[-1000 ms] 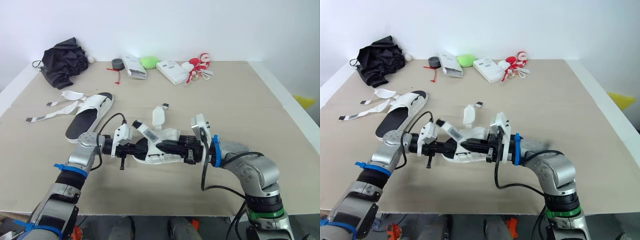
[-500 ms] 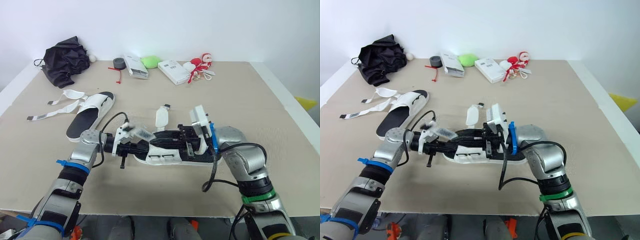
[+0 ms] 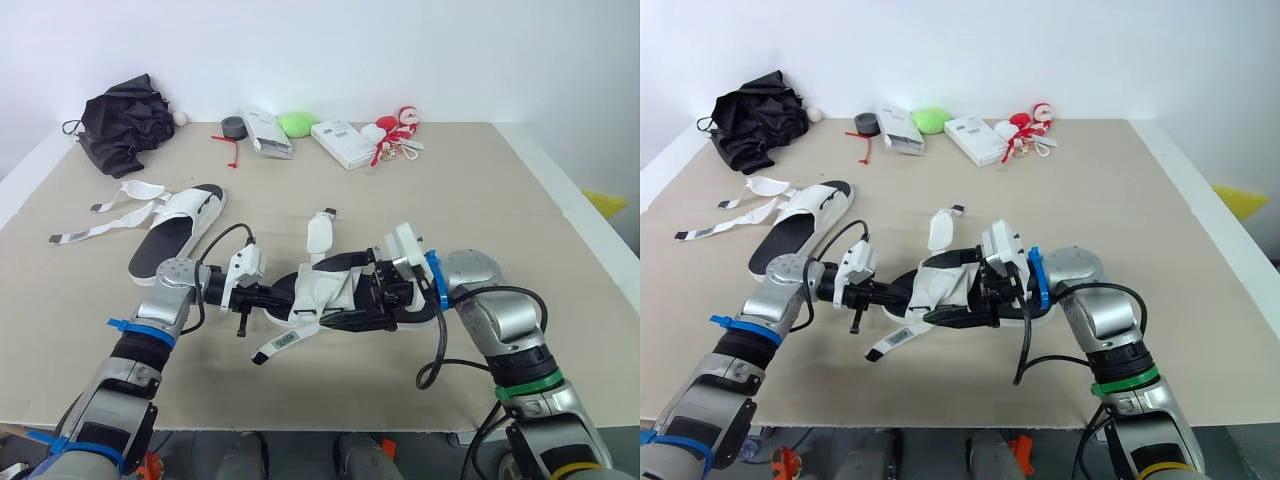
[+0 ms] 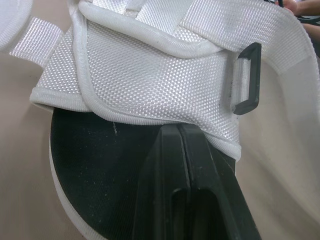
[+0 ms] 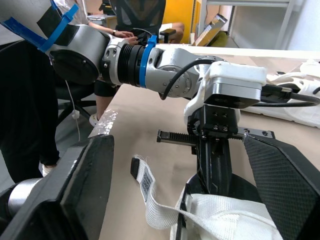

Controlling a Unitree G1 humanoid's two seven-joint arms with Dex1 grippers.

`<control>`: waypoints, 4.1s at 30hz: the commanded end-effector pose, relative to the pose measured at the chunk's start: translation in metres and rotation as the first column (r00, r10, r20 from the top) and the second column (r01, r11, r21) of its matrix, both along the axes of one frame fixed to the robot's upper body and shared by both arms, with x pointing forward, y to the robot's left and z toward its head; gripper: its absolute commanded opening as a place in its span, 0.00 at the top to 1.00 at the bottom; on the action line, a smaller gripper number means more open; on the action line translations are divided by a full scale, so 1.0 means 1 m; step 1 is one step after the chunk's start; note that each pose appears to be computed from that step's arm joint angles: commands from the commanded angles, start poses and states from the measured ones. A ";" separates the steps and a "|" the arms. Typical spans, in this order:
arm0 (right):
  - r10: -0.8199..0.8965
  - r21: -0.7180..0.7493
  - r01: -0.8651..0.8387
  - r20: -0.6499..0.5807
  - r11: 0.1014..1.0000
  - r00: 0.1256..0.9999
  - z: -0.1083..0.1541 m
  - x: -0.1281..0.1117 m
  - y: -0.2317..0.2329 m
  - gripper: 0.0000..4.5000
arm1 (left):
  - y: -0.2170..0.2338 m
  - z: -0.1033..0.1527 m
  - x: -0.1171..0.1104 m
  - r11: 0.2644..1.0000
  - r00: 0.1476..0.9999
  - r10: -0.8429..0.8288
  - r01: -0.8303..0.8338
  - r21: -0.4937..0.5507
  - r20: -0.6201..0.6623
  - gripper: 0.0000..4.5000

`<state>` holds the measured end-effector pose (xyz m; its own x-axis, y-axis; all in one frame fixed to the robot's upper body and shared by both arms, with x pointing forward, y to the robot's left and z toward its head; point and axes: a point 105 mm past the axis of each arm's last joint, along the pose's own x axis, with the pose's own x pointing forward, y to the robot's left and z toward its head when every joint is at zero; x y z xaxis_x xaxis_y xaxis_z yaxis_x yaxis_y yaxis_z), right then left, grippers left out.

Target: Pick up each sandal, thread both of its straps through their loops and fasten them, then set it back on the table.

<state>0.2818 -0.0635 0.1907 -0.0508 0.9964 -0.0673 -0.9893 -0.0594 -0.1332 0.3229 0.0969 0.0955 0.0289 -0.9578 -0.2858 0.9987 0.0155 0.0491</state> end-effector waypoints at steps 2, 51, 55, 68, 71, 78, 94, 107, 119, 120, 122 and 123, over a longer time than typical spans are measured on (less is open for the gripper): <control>0.035 -0.033 -0.038 -0.092 0.999 0.995 0.048 -0.021 -0.004 0.01 | 0.011 -0.045 -0.013 0.990 0.989 0.029 -0.007 0.144 -0.145 1.00; 0.650 -0.894 -0.068 0.267 0.442 0.711 -0.027 -0.015 -0.010 0.01 | -0.006 -0.057 -0.015 0.995 0.985 0.038 -0.022 0.095 -0.171 1.00; 0.691 -0.920 -0.048 0.257 0.389 0.676 -0.032 -0.019 -0.022 0.01 | -0.006 -0.058 -0.016 0.995 0.984 0.036 -0.020 0.096 -0.175 1.00; 0.643 -0.913 0.069 0.336 0.403 0.688 -0.012 0.003 -0.031 0.01 | -0.008 -0.059 -0.014 0.995 0.983 0.033 -0.015 0.099 -0.178 1.00; 0.636 -0.912 0.079 0.340 0.402 0.693 -0.008 0.003 -0.036 0.01 | -0.008 -0.059 -0.014 0.995 0.983 0.035 -0.017 0.099 -0.179 1.00; 0.487 -0.807 -0.110 0.236 0.581 0.841 0.027 -0.023 -0.010 0.01 | -0.008 -0.062 -0.013 0.995 0.982 0.035 -0.016 0.103 -0.184 1.00; 0.035 -0.734 0.067 0.123 0.676 0.992 0.007 0.020 0.062 0.01 | -0.008 -0.066 -0.014 0.994 0.981 0.038 -0.018 0.104 -0.193 1.00; 0.048 -0.753 0.039 0.093 0.657 0.994 -0.007 0.018 0.070 0.12 | -0.008 -0.067 -0.015 0.995 0.979 0.049 -0.031 0.096 -0.197 1.00; 0.065 -0.773 -0.004 0.048 0.634 0.997 -0.017 0.013 0.068 0.99 | -0.009 -0.067 -0.015 0.995 0.979 0.049 -0.031 0.094 -0.198 1.00; 0.066 -0.774 -0.008 0.043 0.633 0.997 -0.017 0.012 0.068 0.99 | -0.009 -0.067 -0.015 0.995 0.979 0.050 -0.031 0.094 -0.198 1.00; 0.067 -0.774 -0.013 0.038 0.633 0.997 -0.017 0.012 0.067 0.99 | -0.009 -0.067 -0.015 0.995 0.979 0.050 -0.032 0.093 -0.198 1.00; 0.069 -0.773 -0.014 0.038 0.634 0.997 -0.017 0.012 0.067 0.99 | -0.009 -0.067 -0.015 0.995 0.979 0.050 -0.032 0.092 -0.199 1.00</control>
<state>0.2957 0.0037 0.1681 -0.0539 0.5689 -0.8206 -0.9785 -0.1938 -0.0701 0.3280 0.0798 0.0865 0.0400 -0.9734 -0.2257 0.9990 0.0342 0.0297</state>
